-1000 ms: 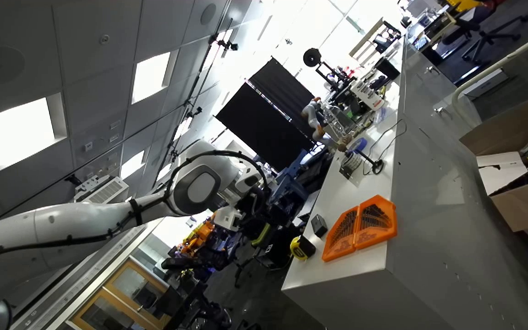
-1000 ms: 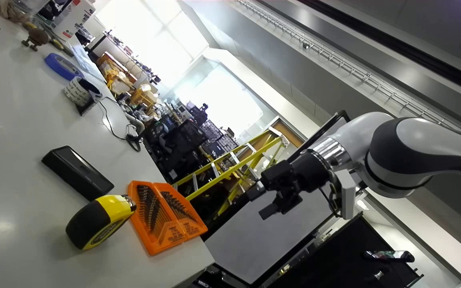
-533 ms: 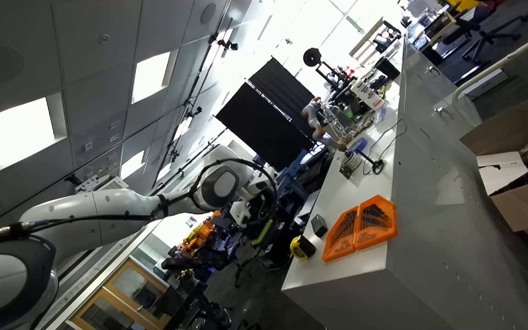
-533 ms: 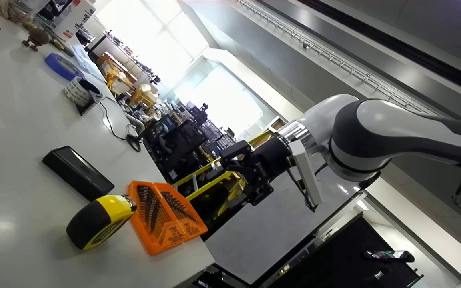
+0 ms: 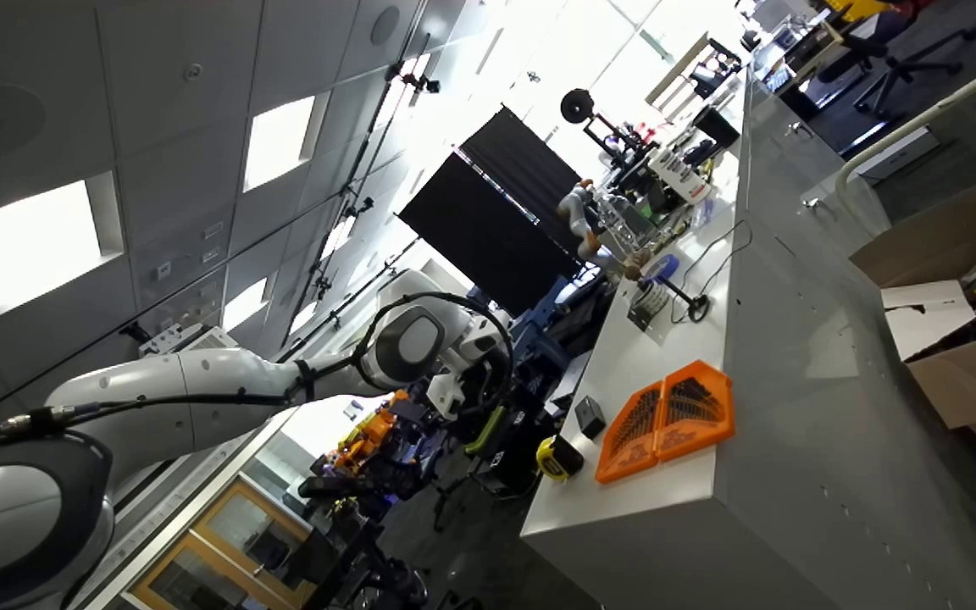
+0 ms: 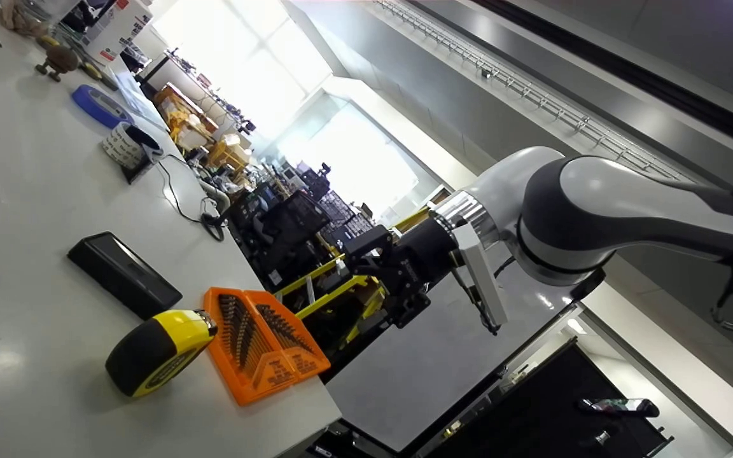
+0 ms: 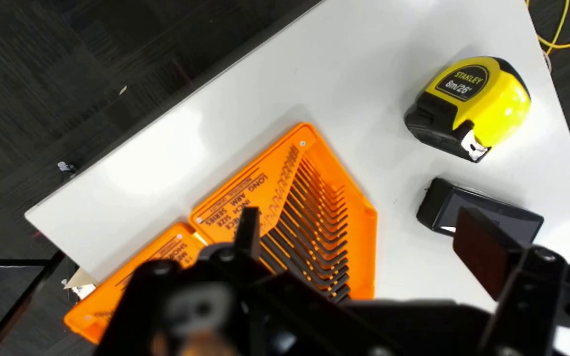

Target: Point the yellow and black object to the left

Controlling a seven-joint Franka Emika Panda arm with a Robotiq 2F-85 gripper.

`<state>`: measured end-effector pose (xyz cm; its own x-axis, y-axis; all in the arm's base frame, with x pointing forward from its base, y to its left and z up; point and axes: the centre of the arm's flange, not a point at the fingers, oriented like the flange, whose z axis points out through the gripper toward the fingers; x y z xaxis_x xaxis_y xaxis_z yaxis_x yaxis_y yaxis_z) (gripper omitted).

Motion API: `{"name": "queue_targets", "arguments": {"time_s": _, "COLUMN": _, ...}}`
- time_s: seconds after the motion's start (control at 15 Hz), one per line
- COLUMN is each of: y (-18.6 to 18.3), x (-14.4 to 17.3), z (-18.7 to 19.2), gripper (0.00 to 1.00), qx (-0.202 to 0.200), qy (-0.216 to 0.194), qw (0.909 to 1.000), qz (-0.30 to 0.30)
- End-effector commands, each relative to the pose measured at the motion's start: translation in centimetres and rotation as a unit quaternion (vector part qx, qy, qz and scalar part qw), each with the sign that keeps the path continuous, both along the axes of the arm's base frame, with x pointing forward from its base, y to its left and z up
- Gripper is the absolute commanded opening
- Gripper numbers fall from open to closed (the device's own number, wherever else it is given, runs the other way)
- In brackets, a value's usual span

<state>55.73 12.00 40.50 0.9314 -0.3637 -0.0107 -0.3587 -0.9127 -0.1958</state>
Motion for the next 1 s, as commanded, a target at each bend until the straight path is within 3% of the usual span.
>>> {"name": "queue_targets", "arguments": {"time_s": 0.0, "y": 2.3, "x": 0.7, "z": 0.2, "gripper": 1.0, "qx": 0.02, "qy": -0.032, "qw": 0.9989, "qz": -0.028}}
{"name": "queue_targets", "arguments": {"time_s": 0.33, "y": 6.5, "x": 0.3, "z": 0.9, "gripper": 1.0, "qx": 0.029, "qy": -0.035, "qw": 0.9946, "qz": -0.093}}
{"name": "queue_targets", "arguments": {"time_s": 0.53, "y": 9.2, "x": 0.0, "z": 1.0, "gripper": 1.0, "qx": 0.0, "qy": -0.013, "qw": 0.9895, "qz": -0.144}}
{"name": "queue_targets", "arguments": {"time_s": 0.93, "y": 13.2, "x": 1.7, "z": -0.7, "gripper": 1.0, "qx": -0.062, "qy": -0.022, "qw": 0.9763, "qz": -0.206}}
